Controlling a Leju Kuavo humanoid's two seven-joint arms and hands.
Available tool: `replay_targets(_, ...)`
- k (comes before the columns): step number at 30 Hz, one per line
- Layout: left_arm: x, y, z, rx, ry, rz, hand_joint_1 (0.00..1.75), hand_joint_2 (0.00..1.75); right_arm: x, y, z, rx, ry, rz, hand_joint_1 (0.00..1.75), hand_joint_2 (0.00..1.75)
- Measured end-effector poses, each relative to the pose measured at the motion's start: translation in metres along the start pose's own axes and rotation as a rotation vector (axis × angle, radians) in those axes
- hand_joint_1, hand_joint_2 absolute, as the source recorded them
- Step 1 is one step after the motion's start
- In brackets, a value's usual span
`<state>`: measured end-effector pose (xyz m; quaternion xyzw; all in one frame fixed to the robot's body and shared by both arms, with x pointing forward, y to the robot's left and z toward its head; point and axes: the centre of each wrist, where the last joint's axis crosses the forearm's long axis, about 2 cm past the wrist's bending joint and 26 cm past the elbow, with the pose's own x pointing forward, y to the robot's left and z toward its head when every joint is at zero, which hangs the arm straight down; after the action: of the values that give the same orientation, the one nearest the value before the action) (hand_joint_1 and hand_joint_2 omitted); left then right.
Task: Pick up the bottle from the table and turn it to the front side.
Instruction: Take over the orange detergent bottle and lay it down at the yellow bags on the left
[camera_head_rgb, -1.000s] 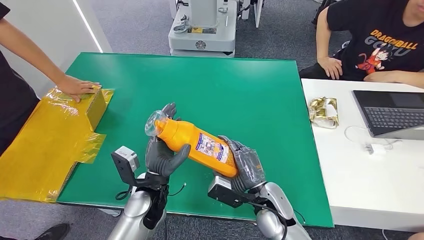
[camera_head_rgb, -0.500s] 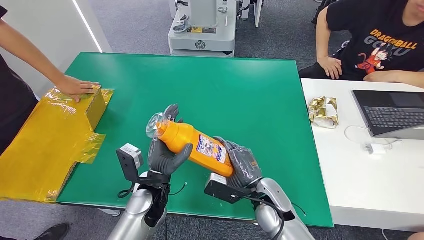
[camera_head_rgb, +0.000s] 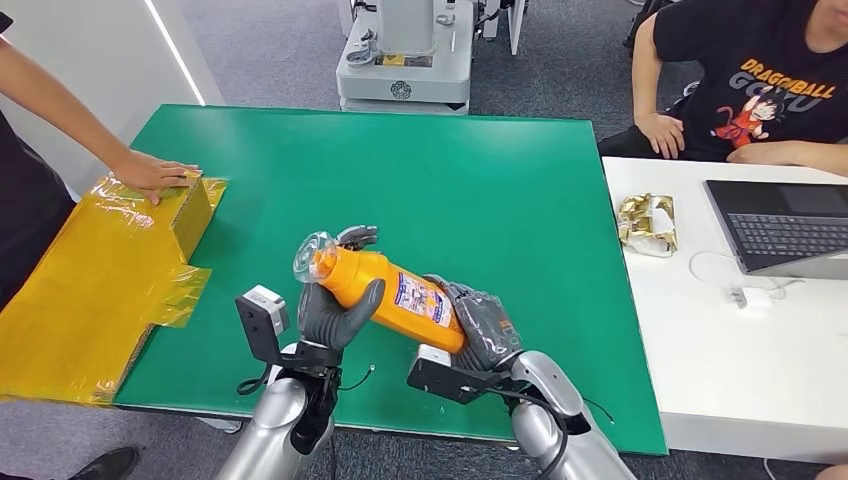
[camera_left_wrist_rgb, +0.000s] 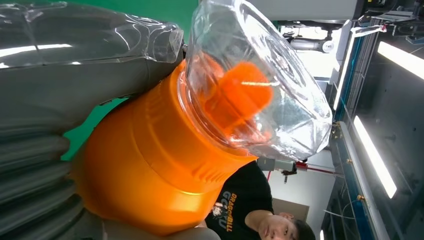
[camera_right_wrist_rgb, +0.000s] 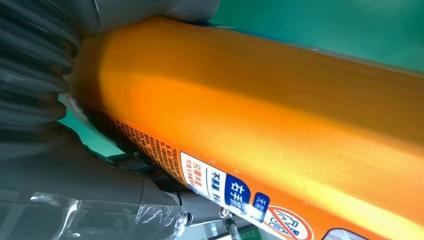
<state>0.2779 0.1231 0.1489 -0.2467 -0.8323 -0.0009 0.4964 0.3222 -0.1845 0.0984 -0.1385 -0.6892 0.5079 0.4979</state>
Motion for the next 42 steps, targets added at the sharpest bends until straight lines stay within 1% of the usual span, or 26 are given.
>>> replay_targets(10, -0.001, 0.000, 0.002, 0.000, -0.006, -0.010, 1.75, 1.75, 0.000, 0.004, 0.003, 0.011, -0.005, 0.003, 1.75, 1.75)
replay_targets(11, -0.001, 0.000, 0.002, 0.000, -0.005, -0.011, 1.75, 1.75, 0.000, 0.005, 0.003, 0.011, -0.005, 0.004, 1.40, 1.75)
replay_targets(14, -0.001, 0.000, 0.003, -0.001, -0.009, -0.016, 1.75, 1.75, 0.001, 0.006, 0.004, -0.005, -0.003, 0.009, 0.09, 1.75)
replay_targets(15, -0.001, 0.000, 0.003, -0.001, -0.011, -0.018, 1.75, 1.75, 0.001, 0.006, 0.005, -0.017, -0.003, 0.011, 0.00, 1.75)
replay_targets(18, -0.001, -0.001, 0.002, 0.000, -0.014, -0.025, 1.75, 1.75, 0.006, 0.009, 0.007, -0.072, -0.005, -0.004, 0.00, 1.75)
replay_targets(22, -0.001, -0.002, 0.002, 0.002, -0.016, -0.029, 1.75, 1.75, 0.016, 0.013, 0.013, -0.179, -0.013, -0.047, 0.00, 1.75)
replay_targets(28, -0.001, -0.002, 0.002, 0.001, -0.016, -0.035, 1.75, 1.75, 0.030, 0.014, 0.022, -0.311, -0.051, -0.114, 0.00, 1.75)
replay_targets(30, -0.001, -0.002, 0.002, 0.004, -0.016, -0.040, 1.75, 1.75, 0.036, 0.013, 0.024, -0.380, -0.079, -0.148, 0.00, 1.75)
replay_targets(36, -0.001, 0.005, 0.004, 0.037, -0.029, -0.082, 1.75, 1.75, 0.061, 0.007, 0.033, -0.651, -0.189, -0.275, 0.00, 1.75)
replay_targets(39, 0.000, 0.012, 0.004, 0.062, -0.040, -0.131, 1.75, 1.75, 0.075, 0.004, 0.036, -0.739, -0.241, -0.328, 0.00, 1.75)
replay_targets(42, 0.004, 0.023, 0.003, 0.091, -0.061, -0.215, 1.75, 1.75, 0.089, 0.001, 0.037, -0.794, -0.278, -0.375, 0.00, 1.75)
